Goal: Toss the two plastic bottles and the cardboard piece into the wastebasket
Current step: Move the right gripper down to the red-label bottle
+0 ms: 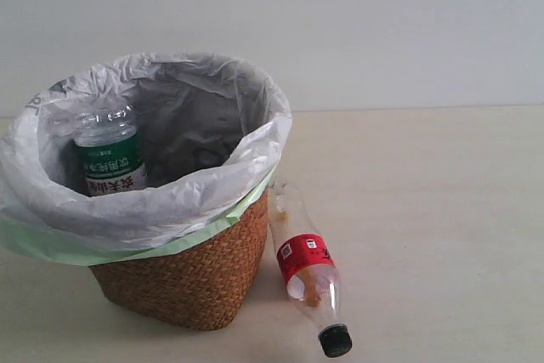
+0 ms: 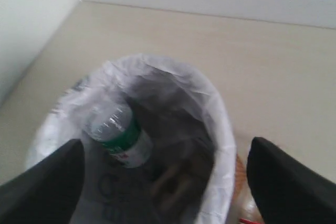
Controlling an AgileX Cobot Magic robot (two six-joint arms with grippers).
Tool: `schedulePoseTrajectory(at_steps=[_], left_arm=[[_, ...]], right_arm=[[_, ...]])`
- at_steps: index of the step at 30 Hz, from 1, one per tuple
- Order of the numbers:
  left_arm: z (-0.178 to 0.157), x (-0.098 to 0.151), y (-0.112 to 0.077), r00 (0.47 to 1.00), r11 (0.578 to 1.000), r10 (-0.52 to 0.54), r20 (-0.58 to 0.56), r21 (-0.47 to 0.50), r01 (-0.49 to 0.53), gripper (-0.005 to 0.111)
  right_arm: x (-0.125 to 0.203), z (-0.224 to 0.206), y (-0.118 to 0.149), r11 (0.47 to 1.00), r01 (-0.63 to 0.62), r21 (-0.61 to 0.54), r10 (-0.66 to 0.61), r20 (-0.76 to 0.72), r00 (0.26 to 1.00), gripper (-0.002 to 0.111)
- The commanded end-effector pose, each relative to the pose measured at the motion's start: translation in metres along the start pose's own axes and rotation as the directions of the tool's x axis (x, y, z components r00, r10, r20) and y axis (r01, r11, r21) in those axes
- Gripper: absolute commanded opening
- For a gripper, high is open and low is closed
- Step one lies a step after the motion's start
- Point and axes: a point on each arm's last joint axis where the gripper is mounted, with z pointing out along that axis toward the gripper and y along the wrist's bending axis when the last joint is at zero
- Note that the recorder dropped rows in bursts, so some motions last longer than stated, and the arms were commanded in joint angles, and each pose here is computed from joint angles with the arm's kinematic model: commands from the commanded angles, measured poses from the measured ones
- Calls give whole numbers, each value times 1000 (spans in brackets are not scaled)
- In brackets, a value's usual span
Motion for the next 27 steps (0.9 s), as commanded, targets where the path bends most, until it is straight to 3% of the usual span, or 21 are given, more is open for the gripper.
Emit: schedulePoseTrajectory(at_steps=[1,7,14,20,27], left_arm=[[0,1,0,1000,1000,-2,4,-2,2,4],[0,1,0,1000,1000,-2,4,-2,2,4],[0,1,0,1000,1000,-2,4,-2,2,4],[0,1,0,1000,1000,-2,4,-2,2,4],[0,1,0,1000,1000,-2,4,-2,2,4]], right_arm=[[4,-4,-15,983,61,172,-50,-66,997,76],[15,-13,-37,915,130,381,-49,-216,975,75],[23,-2,-54,917,107,383,10,-290,957,54],[50,19,-68,906,157,392,19,-410,912,72],[96,50,-91,900,162,404,72,-504,861,71]])
